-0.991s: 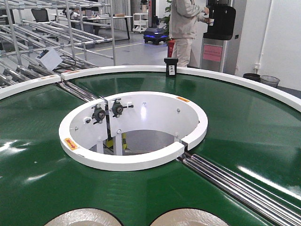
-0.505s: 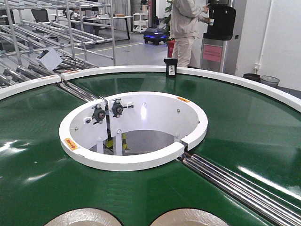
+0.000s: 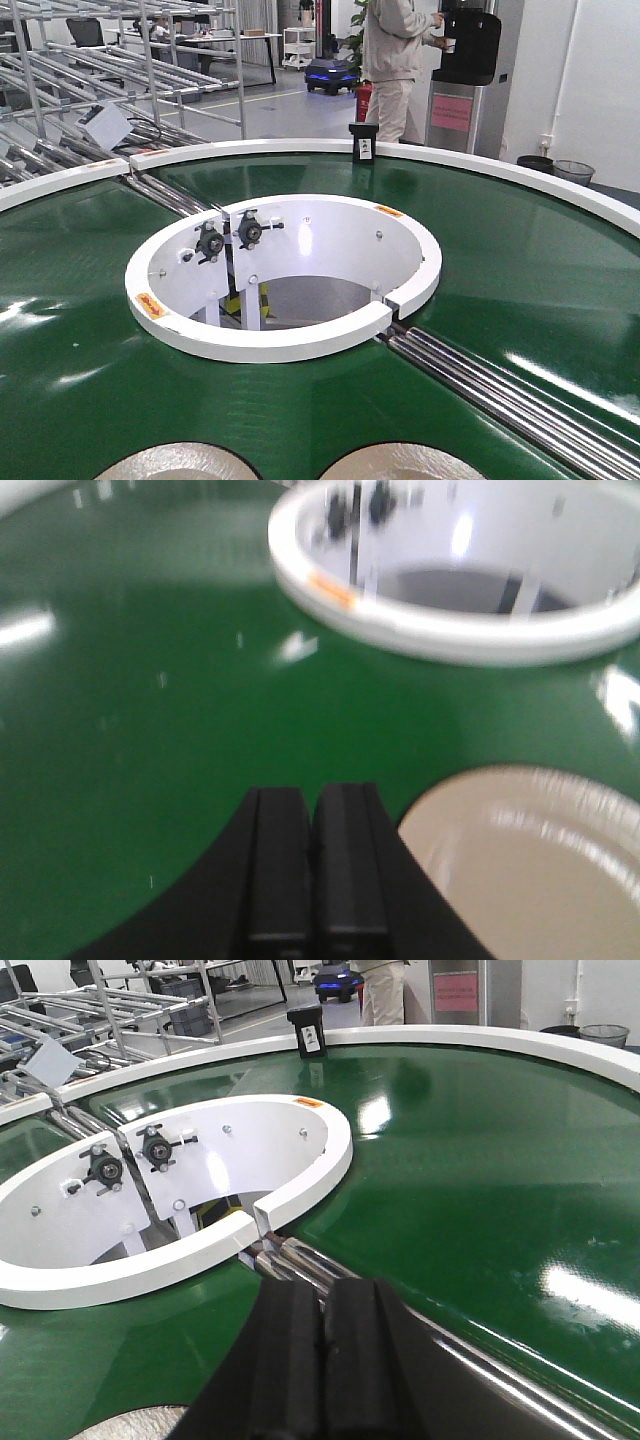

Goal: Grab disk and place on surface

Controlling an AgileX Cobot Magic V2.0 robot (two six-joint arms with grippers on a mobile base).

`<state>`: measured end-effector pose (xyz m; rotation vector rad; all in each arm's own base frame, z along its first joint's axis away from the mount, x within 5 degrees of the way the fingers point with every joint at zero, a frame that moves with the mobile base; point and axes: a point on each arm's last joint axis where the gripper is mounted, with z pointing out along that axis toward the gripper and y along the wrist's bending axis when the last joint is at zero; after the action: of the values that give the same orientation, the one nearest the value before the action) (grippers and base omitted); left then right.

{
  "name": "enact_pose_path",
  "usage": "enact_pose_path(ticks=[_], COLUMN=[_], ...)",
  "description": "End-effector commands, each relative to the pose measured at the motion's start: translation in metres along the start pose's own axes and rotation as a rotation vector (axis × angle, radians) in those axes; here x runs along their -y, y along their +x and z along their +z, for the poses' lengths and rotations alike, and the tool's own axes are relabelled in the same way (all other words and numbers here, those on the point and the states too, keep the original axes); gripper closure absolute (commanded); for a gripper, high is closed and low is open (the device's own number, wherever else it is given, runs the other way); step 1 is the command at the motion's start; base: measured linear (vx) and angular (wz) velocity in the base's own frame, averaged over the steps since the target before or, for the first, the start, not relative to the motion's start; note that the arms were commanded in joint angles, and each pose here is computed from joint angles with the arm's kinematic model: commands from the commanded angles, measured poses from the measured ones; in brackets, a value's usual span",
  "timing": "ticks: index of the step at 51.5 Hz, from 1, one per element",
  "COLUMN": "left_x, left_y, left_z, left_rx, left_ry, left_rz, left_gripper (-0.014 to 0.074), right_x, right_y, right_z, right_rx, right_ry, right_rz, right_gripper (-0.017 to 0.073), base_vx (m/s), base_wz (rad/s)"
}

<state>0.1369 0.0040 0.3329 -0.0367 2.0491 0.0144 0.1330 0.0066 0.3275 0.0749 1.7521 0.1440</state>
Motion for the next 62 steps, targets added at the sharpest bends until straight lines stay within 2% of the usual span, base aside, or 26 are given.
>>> enact_pose_path(ticks=[1, 9, 19, 22, 24, 27, 30, 37, 41, 47, 55, 58, 62], left_x=[0.0, 0.0, 0.001, 0.001, 0.002, 0.005, 0.007, 0.009, 0.01, 0.013, 0.019, 0.02, 0.02], left_y=[-0.01, -0.005, 0.007, 0.011, 0.014, 0.019, 0.025, 0.041, 0.047, 0.047, 0.049, 0.052, 0.057], left_z=[0.012, 0.039, 0.072, 0.083, 0.089, 0.1, 0.113, 0.139, 0.148, 0.155, 0.16, 0.164, 0.17], left_rx=[0.001, -0.1, -0.243, -0.287, -0.313, -0.359, -0.404, -0.506, -0.539, -0.521, -0.52, -0.542, -0.558], left_ry=[-0.001, -0.002, 0.003, 0.008, 0.012, 0.024, 0.037, 0.054, 0.056, 0.089, 0.159, 0.166, 0.162], left_rz=[-0.008, -0.008, -0.026, -0.056, -0.103, -0.165, -0.203, -0.228, -0.281, -0.306, -0.307, -0.328, -0.323], left_gripper=[0.0352, 0.0208, 0.0172, 0.0172, 0.0172, 0.0172, 0.0172, 0.0172, 0.0172, 0.0172, 0.0172, 0.0172, 0.0172], right_x=[-0.001, -0.001, -0.001, -0.001, -0.001, -0.001, -0.001, -0.001, -0.001, -0.001, 0.0, 0.0, 0.0], right_y=[-0.017, -0.014, -0.011, -0.011, -0.011, -0.01, -0.01, -0.009, -0.009, -0.008, -0.006, -0.006, -0.006], right_z=[-0.001, -0.001, -0.001, -0.001, -0.001, -0.001, -0.001, -0.001, -0.001, -0.001, -0.001, -0.001, -0.001], right_rx=[0.099, 0.066, 0.035, 0.034, 0.032, 0.028, 0.024, 0.019, 0.017, 0.003, -0.023, -0.023, -0.023], right_ry=[0.0, 0.001, 0.002, 0.002, 0.002, 0.003, 0.003, 0.003, 0.003, 0.003, 0.004, 0.004, 0.003], right_rz=[-0.01, -0.01, -0.01, -0.01, -0.01, -0.01, -0.01, -0.01, -0.01, -0.01, -0.009, -0.008, -0.006], right_gripper=[0.0431, 0.0298, 0.0139, 0.0112, 0.0099, 0.0093, 0.0094, 0.0094, 0.0094, 0.0095, 0.0095, 0.0095, 0.0095], base_vx=[0.0, 0.0, 0.0, 0.0, 0.0, 0.0, 0.0, 0.0, 0.0, 0.0, 0.0, 0.0, 0.0], base_wz=[0.0, 0.0, 0.0, 0.0, 0.0, 0.0, 0.0, 0.0, 0.0, 0.0, 0.0, 0.0, 0.0])
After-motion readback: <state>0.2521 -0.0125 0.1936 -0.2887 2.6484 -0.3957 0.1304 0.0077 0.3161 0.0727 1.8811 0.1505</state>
